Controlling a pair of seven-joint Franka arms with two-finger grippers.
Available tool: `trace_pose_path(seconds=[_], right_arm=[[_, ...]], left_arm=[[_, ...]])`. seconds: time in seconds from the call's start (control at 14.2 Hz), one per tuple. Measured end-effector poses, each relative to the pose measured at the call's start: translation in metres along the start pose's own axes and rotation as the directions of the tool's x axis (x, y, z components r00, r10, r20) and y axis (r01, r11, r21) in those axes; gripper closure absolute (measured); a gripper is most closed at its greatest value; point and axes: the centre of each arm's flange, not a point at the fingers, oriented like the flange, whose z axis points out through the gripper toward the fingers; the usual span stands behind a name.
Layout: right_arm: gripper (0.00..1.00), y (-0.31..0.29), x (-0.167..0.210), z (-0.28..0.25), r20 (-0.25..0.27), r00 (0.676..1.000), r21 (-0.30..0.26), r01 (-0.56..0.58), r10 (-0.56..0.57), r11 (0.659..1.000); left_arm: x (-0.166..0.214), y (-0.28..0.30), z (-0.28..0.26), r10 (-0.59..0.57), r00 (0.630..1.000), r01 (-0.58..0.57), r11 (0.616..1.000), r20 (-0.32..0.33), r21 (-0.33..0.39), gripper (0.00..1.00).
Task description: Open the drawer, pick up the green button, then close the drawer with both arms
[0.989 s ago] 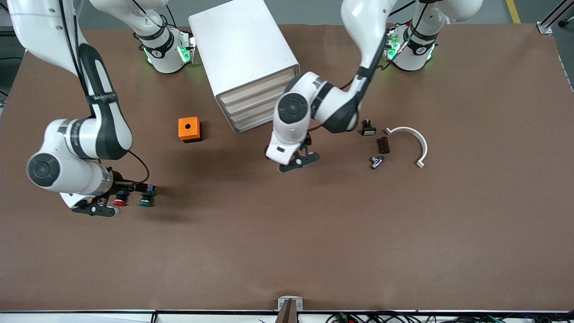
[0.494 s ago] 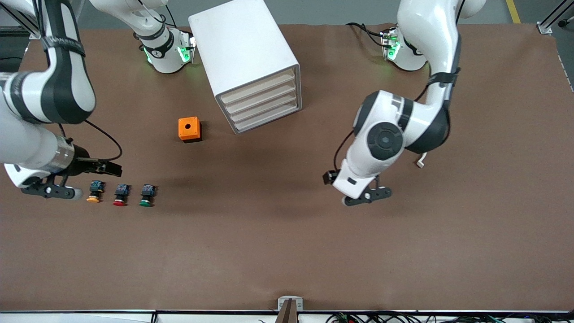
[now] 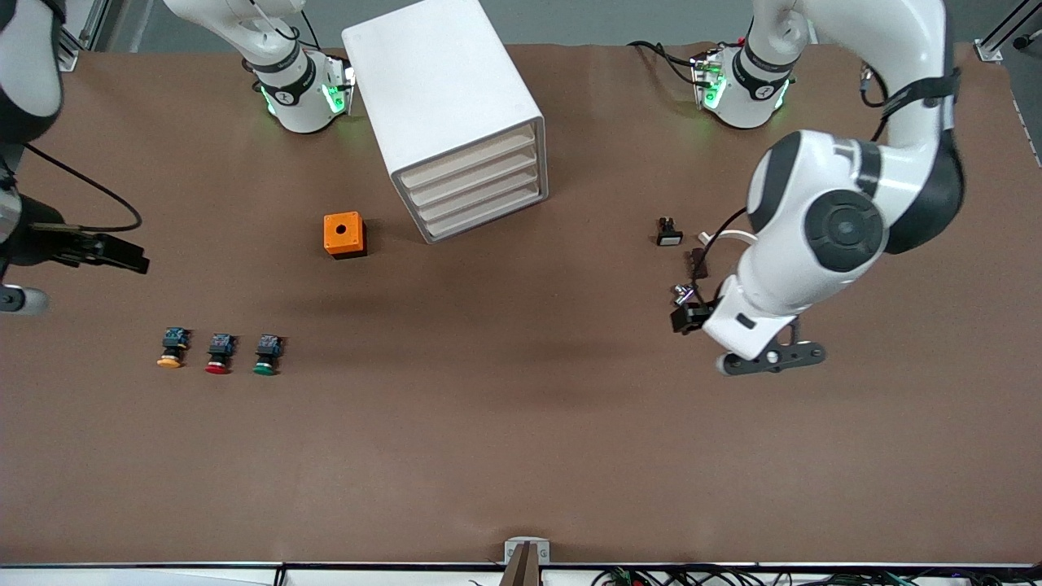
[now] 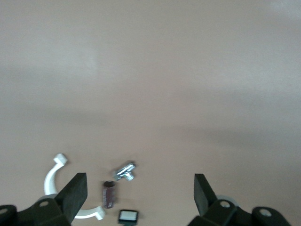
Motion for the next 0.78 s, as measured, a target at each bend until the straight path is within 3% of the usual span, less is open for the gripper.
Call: trace_pose_path(seconds=[0.49,0.78], right_arm=[[0.00,0.045,-0.013,-0.026,-0.041,0.999,0.009,0.034,-0.034,0.999],[0.00,0.040,-0.014,-0.028,-0.045,0.998,0.010,0.046,-0.046,0.999]], left_arm=[[0.037,-0.153,-0.032,0.103,0.995,-0.103,0.995,0.016,-0.016,0.00],[0.023,-0.164,-0.074,0.126,0.992,-0.126,0.992,-0.020,0.011,0.00]])
